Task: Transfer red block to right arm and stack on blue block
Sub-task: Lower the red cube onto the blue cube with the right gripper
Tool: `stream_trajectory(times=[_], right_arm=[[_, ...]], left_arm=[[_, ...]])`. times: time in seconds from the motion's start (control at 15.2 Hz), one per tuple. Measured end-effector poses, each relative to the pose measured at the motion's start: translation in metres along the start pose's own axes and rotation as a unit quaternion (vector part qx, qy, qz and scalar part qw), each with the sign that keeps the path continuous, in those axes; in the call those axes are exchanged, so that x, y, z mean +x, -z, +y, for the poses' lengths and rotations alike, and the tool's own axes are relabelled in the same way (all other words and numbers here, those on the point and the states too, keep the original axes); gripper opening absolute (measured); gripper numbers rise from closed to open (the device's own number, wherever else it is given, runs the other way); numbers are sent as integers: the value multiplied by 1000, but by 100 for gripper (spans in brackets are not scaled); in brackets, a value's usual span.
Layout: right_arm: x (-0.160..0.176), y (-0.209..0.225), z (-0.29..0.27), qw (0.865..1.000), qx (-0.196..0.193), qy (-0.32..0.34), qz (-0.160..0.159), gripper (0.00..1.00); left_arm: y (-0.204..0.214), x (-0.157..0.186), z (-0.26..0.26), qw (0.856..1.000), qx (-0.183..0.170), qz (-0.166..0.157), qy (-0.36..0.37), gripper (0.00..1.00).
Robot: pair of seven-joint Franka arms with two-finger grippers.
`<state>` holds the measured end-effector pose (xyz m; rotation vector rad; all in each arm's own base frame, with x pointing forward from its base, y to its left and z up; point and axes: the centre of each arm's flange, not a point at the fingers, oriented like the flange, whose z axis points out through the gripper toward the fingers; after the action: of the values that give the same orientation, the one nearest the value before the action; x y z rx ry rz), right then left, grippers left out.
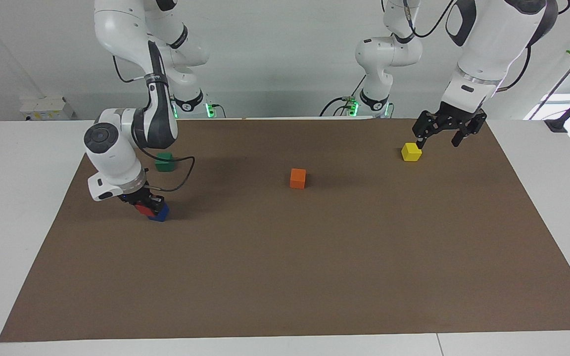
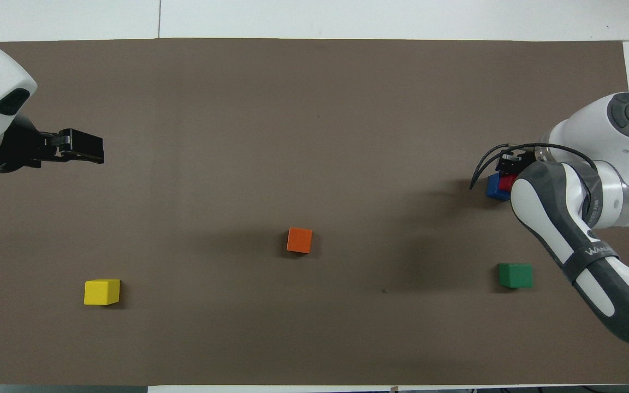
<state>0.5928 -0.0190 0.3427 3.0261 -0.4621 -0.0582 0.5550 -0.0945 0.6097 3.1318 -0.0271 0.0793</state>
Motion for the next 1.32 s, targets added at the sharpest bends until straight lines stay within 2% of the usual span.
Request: stream_trajectory(times=[0.99,1.05,1.32], right_arm=[[1,1,-2,1000,8,-6,-5,57],[0,0,-3,1000,12,-9,-7,63],[0,0,-3,1000,16,-12,-9,99]], left_arm=[[-8,6,-51,999,3,-15,47,100],[-7,6,-53,999,3,-14,49,100],[-6,5,-56,999,3,-14,51,100]])
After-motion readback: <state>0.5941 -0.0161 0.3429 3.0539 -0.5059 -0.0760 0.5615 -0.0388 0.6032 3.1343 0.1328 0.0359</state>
